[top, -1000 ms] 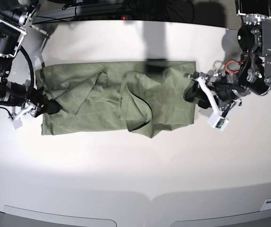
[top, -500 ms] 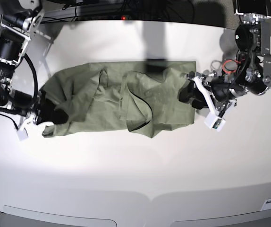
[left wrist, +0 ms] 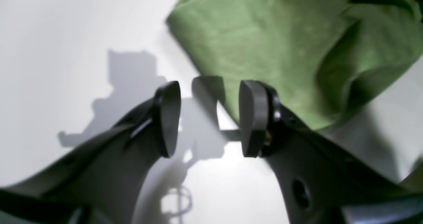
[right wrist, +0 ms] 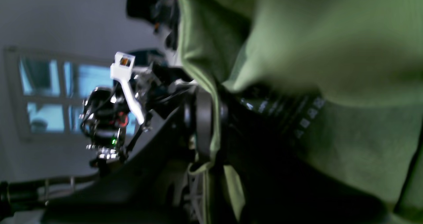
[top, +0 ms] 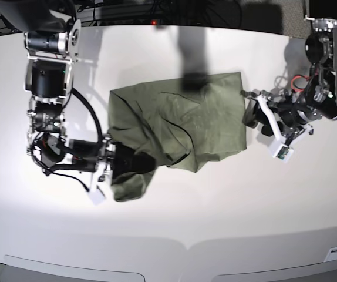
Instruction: Fold the T-shirt properly
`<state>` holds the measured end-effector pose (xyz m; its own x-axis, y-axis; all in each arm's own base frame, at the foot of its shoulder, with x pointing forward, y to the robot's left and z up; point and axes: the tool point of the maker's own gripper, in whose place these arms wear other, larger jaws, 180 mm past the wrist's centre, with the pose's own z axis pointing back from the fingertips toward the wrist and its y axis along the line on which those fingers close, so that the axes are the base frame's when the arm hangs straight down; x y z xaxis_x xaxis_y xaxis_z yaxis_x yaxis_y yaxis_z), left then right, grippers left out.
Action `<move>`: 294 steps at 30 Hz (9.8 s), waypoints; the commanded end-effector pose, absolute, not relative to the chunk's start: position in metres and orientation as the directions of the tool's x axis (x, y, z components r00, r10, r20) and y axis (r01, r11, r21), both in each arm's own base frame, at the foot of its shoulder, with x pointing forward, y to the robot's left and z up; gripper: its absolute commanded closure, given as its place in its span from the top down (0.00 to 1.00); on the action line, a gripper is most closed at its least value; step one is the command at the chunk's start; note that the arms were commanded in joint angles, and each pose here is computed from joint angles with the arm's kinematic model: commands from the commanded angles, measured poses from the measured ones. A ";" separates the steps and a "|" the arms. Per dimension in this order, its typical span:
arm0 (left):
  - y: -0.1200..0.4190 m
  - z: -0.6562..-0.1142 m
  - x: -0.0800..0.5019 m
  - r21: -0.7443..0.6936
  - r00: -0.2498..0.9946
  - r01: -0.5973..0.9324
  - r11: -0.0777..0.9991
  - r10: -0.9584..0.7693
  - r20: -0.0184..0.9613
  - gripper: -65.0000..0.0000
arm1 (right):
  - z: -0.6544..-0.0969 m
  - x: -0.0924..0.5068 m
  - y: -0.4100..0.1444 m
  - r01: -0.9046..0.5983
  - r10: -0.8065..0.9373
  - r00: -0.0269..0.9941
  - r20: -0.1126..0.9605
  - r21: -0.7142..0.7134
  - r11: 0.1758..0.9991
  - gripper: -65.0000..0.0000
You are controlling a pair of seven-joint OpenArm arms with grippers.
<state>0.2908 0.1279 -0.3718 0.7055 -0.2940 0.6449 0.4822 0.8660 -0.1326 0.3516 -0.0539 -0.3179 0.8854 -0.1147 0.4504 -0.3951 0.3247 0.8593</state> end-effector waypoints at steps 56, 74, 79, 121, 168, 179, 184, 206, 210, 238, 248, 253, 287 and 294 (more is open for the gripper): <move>0.137 -0.372 0.250 -0.009 0.687 0.390 0.921 -0.285 0.669 0.43 | -0.270 0.325 0.100 -0.552 0.085 0.833 0.547 0.830 0.074 0.00; 0.138 -0.427 0.288 -0.032 0.767 0.356 0.934 -0.272 0.581 0.43 | -0.269 0.325 0.101 -0.552 0.082 0.833 0.547 0.831 0.071 0.00; 0.125 -0.424 0.292 -0.038 0.755 0.390 0.920 -0.296 0.585 0.43 | -0.269 0.325 0.102 -0.551 0.082 0.834 0.546 0.831 0.069 0.00; 0.210 -0.321 0.381 0.375 0.556 0.353 0.857 -0.514 0.653 0.43 | -0.259 0.319 0.122 -0.553 0.080 0.831 0.550 0.833 0.022 0.00; 0.198 -0.313 0.381 0.081 0.612 0.218 0.972 -0.201 0.765 0.43 | -0.278 0.428 0.100 -0.742 0.250 0.566 0.785 0.355 0.569 0.29; 0.103 -0.207 0.354 0.074 0.267 0.346 0.935 -0.173 0.948 0.38 | -0.315 0.461 0.047 -0.686 0.296 0.505 0.810 0.169 0.708 0.29; 0.095 -0.236 0.327 0.018 0.346 0.357 0.934 -0.151 0.926 0.38 | -0.356 0.451 0.037 -0.651 0.294 0.598 0.746 0.237 0.721 0.29; 0.071 -0.384 0.273 -0.235 0.694 0.212 0.949 0.023 0.720 0.38 | -0.352 0.443 0.061 -0.632 0.194 0.643 0.741 0.372 0.680 0.29; 0.070 -0.408 0.263 -0.265 0.750 0.186 0.946 0.037 0.660 0.38 | -0.357 0.438 0.062 -0.630 0.201 0.653 0.730 0.377 0.679 0.29; 0.098 -0.396 0.300 -0.064 0.658 0.210 0.976 -0.093 0.747 0.38 | -0.440 0.363 -0.012 -0.713 0.555 0.682 0.476 0.261 0.651 0.29; 0.101 -0.375 0.325 -0.058 0.610 0.217 0.974 -0.089 0.787 0.38 | -0.443 0.297 -0.025 -0.743 0.584 0.660 0.472 0.301 0.597 0.29; 0.092 -0.377 0.320 -0.064 0.609 0.277 0.959 -0.124 0.784 0.38 | -0.444 0.268 -0.036 -0.765 0.613 0.637 0.468 0.284 0.578 0.29; 0.110 -0.419 0.288 0.016 0.681 0.289 0.957 -0.217 0.700 0.38 | -0.453 0.242 -0.039 -0.755 0.635 0.655 0.409 0.329 0.567 0.29; 0.099 -0.406 0.304 0.013 0.621 0.358 0.934 -0.249 0.744 0.38 | -0.451 0.227 -0.034 -0.736 0.629 0.676 0.384 0.394 0.551 0.29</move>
<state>0.2937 0.1010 -0.4187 0.6610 -0.2530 0.7064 0.3509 0.9364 0.0070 0.2355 -0.0228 -0.4439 0.6840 0.5819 0.4399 -0.7294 0.5467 0.4111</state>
